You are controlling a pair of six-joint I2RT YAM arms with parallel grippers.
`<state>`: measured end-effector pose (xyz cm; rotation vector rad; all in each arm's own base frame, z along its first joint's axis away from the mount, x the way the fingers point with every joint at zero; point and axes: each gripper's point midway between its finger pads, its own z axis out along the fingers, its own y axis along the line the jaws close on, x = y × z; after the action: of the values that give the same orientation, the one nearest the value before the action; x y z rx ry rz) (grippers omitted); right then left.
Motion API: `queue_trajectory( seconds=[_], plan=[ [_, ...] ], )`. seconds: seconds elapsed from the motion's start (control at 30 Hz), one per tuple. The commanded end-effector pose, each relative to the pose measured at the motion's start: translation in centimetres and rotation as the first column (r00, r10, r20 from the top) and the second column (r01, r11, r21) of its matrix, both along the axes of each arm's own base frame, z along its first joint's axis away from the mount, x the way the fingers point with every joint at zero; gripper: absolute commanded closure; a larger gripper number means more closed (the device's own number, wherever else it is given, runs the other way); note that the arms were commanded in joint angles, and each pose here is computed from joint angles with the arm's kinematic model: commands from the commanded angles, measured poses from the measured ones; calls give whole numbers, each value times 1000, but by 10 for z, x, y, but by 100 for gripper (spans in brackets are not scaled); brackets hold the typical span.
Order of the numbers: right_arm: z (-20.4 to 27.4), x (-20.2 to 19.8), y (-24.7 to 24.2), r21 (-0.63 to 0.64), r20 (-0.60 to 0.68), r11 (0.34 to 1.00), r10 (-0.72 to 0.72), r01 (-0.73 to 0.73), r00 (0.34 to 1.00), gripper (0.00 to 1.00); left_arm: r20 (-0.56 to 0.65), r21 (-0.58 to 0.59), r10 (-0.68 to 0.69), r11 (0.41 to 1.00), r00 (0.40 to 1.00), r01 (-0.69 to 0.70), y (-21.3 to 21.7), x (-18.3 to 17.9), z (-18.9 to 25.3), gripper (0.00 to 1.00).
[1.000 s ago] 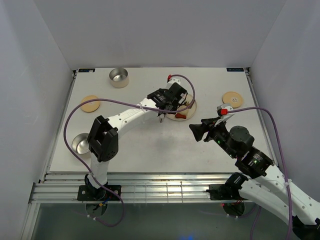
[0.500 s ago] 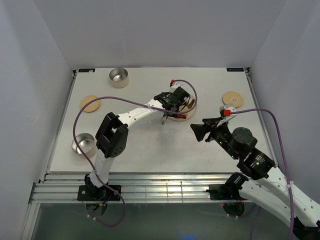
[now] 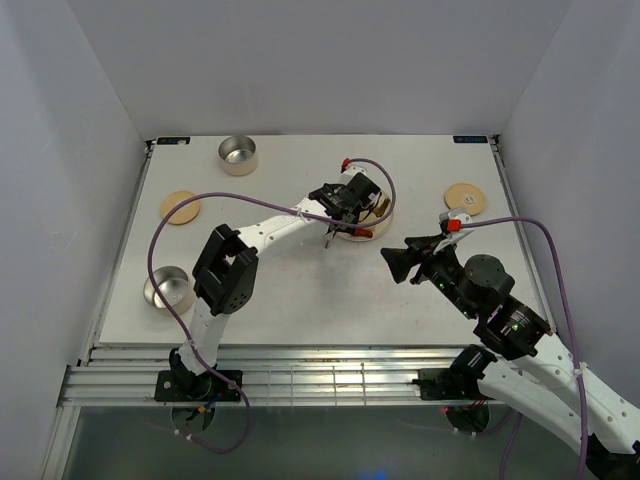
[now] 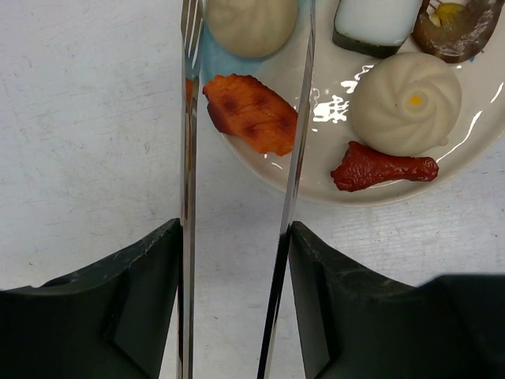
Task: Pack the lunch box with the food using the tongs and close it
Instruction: Pick up the fake food from the plate.
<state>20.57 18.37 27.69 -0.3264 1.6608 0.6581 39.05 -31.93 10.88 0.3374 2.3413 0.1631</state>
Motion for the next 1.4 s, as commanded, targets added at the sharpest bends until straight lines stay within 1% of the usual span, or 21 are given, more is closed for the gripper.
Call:
queue_trajectory(
  seconds=[0.0,0.67,0.93,1.07,1.17,1.2,1.37],
  plan=[
    [1,2,-3,-2,16,1000,-17,17,1000,30,72,-29,15,1000,997,-13,-6,13,24,36],
    [1,2,-4,-1,18,1000,-23,23,1000,30,40,-27,30,999,999,-29,1,17,7,35],
    [1,3,-5,-1,20,1000,-26,26,999,30,45,-21,24,1000,999,-23,2,17,9,39],
    [1,3,-5,-3,19,1000,-28,28,999,30,52,-18,23,1000,998,-22,5,15,14,43],
    [1,4,-5,-3,19,999,-32,32,999,30,67,-21,30,999,997,-29,9,15,25,44],
    [1,4,-5,-4,20,999,-34,34,999,30,74,-26,30,999,997,-29,10,14,31,46],
    [0,5,-6,-7,20,999,-38,38,999,30,107,-32,49,998,993,-45,16,14,55,47]
  ],
)
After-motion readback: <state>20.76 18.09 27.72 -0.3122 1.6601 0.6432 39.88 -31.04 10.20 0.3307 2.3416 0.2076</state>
